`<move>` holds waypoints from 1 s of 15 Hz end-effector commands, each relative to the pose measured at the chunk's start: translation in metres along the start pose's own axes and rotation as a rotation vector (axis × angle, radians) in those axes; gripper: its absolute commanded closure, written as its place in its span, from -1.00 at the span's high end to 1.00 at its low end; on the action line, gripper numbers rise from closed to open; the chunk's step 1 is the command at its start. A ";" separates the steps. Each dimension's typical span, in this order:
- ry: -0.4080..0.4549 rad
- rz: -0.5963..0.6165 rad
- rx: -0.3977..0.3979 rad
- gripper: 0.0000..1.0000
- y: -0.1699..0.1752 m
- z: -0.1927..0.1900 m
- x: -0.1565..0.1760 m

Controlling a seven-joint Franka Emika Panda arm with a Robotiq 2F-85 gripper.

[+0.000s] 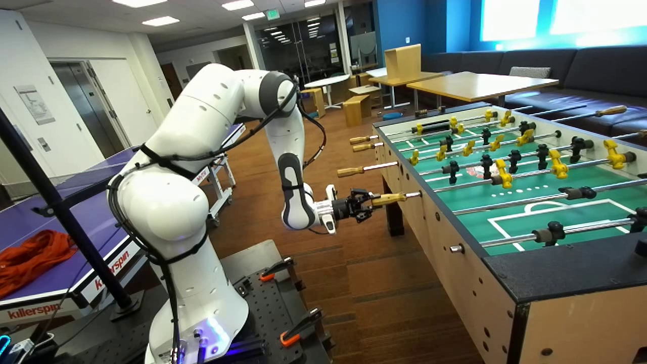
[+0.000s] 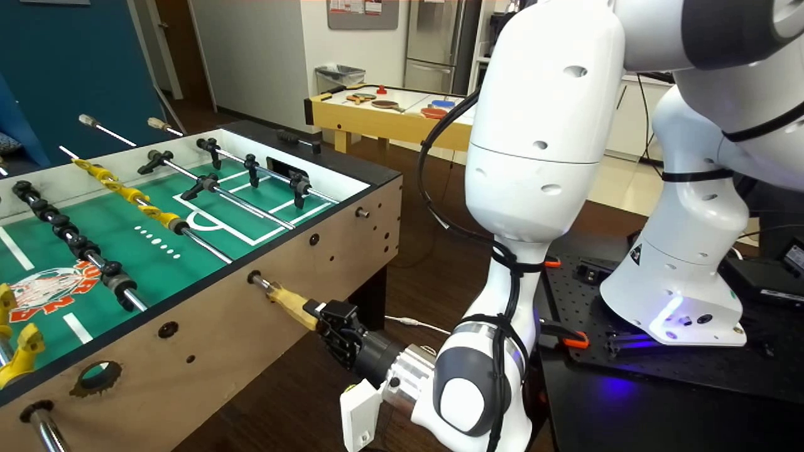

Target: Rotate the lest yellow rod

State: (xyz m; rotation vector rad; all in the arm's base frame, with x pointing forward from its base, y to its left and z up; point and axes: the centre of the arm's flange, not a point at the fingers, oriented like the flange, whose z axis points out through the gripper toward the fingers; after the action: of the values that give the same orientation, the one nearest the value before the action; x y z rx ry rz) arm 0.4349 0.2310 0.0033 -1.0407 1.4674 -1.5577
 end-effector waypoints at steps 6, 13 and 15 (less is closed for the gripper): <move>0.054 -0.429 -0.106 -0.69 -0.022 -0.002 0.010; 0.062 -0.592 -0.136 0.31 -0.029 -0.003 0.009; 0.056 -0.572 -0.152 0.47 -0.033 -0.006 0.009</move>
State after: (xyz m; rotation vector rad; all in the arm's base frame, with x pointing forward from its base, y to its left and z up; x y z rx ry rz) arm 0.4335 0.2359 0.0160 -1.5804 1.3418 -1.9329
